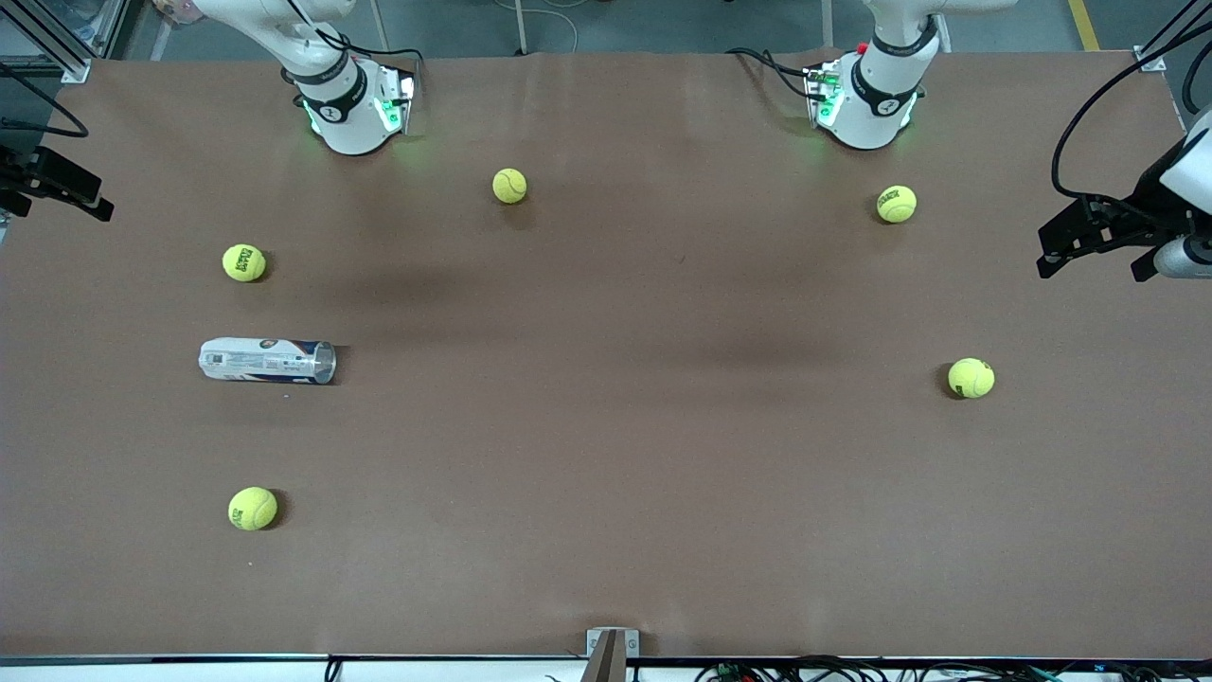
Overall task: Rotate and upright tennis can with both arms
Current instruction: 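Move the right gripper toward the white tennis can lying on its side, then lower the right gripper and grasp the can around its body, then lift and carry the can with the right gripper toward the table middle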
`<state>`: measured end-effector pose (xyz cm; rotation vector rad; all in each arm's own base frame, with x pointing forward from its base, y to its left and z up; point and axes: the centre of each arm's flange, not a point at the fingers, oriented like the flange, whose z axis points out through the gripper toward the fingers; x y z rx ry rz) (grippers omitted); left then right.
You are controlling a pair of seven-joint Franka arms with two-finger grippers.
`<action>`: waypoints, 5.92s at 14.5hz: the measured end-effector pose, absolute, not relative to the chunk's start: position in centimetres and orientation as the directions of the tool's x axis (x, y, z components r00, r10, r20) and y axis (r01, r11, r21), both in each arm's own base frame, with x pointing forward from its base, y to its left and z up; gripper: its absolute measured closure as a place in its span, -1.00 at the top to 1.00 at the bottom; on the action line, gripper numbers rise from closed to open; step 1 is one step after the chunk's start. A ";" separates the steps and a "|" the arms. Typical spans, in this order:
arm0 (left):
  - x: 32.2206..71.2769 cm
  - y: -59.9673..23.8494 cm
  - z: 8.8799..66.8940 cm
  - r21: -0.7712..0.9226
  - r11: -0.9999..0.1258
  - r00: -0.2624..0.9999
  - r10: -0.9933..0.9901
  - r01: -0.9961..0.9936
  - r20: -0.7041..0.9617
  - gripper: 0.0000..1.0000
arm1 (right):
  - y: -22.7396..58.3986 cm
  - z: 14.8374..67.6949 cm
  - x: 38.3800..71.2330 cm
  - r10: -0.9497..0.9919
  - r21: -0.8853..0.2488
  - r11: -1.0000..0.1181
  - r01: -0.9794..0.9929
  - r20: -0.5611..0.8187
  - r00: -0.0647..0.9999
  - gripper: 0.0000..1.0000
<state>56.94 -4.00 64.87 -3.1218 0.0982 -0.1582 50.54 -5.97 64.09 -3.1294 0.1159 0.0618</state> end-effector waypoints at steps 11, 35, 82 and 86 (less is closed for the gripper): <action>56.9 -4.0 64.9 -0.017 -0.998 0.993 -0.063 -0.062 0.100 1.00 | -5.9 64.0 50.6 -0.061 -0.008 -0.998 -0.061 -0.035 0.998 1.00; 56.7 -3.6 65.0 -0.020 -0.996 0.992 -0.087 -0.085 0.091 1.00 | -14.8 49.7 59.5 -0.716 0.113 -0.695 -0.710 -0.019 0.698 1.00; 56.7 -3.6 65.0 -0.020 -0.996 0.992 -0.087 -0.085 0.091 1.00 | -7.4 22.6 58.2 -0.995 0.315 -0.073 -0.946 0.040 0.090 0.38; 56.7 -3.6 65.0 -0.020 -0.996 0.992 -0.087 -0.085 0.091 1.00 | -2.8 29.2 60.5 -0.995 0.353 -0.102 -0.930 -0.055 0.088 0.38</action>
